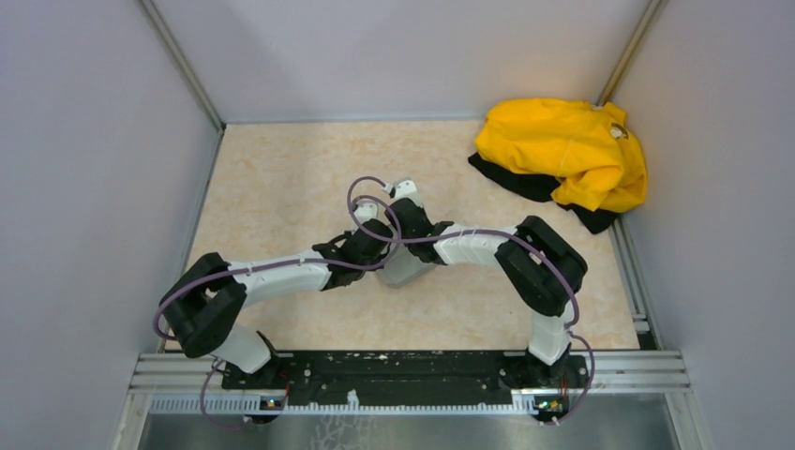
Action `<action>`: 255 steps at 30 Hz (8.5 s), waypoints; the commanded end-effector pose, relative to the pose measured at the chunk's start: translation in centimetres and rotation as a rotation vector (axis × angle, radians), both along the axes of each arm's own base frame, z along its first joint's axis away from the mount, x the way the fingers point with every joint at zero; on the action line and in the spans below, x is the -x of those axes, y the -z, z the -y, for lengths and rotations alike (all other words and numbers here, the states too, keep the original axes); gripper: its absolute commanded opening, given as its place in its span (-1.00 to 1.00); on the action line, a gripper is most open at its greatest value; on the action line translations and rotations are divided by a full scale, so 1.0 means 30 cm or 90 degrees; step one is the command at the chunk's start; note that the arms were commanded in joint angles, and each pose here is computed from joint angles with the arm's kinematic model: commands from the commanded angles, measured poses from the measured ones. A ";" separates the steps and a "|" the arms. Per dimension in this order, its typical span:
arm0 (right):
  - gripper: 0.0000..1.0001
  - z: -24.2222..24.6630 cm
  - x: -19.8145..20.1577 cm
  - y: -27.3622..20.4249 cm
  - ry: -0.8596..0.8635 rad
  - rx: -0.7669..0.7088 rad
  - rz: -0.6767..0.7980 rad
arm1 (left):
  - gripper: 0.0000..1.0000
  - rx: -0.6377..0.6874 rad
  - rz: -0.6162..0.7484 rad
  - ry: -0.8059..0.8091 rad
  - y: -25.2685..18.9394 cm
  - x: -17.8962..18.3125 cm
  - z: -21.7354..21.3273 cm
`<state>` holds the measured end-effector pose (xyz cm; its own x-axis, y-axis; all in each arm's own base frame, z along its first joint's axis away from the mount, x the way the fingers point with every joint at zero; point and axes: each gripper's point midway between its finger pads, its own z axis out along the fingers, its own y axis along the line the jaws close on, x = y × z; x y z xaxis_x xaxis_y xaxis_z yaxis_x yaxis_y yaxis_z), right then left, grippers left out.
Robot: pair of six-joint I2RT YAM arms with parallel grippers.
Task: Fold the paper box
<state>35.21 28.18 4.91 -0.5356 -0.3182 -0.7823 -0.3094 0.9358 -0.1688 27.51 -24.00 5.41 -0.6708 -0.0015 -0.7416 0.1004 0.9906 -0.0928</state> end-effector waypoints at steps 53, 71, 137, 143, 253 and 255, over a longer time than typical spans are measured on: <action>-0.23 0.082 0.002 -0.174 -0.035 -0.219 0.031 | -0.70 0.020 -0.050 0.059 0.032 -0.015 0.054; -0.03 0.133 0.057 -0.236 -0.051 -0.202 -0.006 | -0.69 -0.126 -0.122 0.082 0.098 -0.152 0.033; 0.09 0.298 0.088 -0.308 -0.045 -0.262 -0.028 | -0.30 -0.238 -0.057 0.101 -0.018 -0.224 0.016; 0.09 0.243 0.095 -0.300 -0.098 -0.283 -0.050 | -0.25 -0.171 -0.019 0.158 -0.075 -0.223 0.070; -0.31 -0.085 -0.009 -0.005 -0.406 -0.013 -0.194 | 0.33 0.179 0.002 -0.012 -0.372 0.010 -0.255; -0.32 -0.086 0.001 0.003 -0.408 -0.010 -0.199 | 0.33 0.180 0.004 -0.012 -0.371 0.010 -0.256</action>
<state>35.55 30.19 4.45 -0.4729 -0.6326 -0.6134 -0.8146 0.5792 0.0307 26.82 -15.91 15.26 -0.6799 -0.2019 -0.7049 0.0715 0.9385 -0.3377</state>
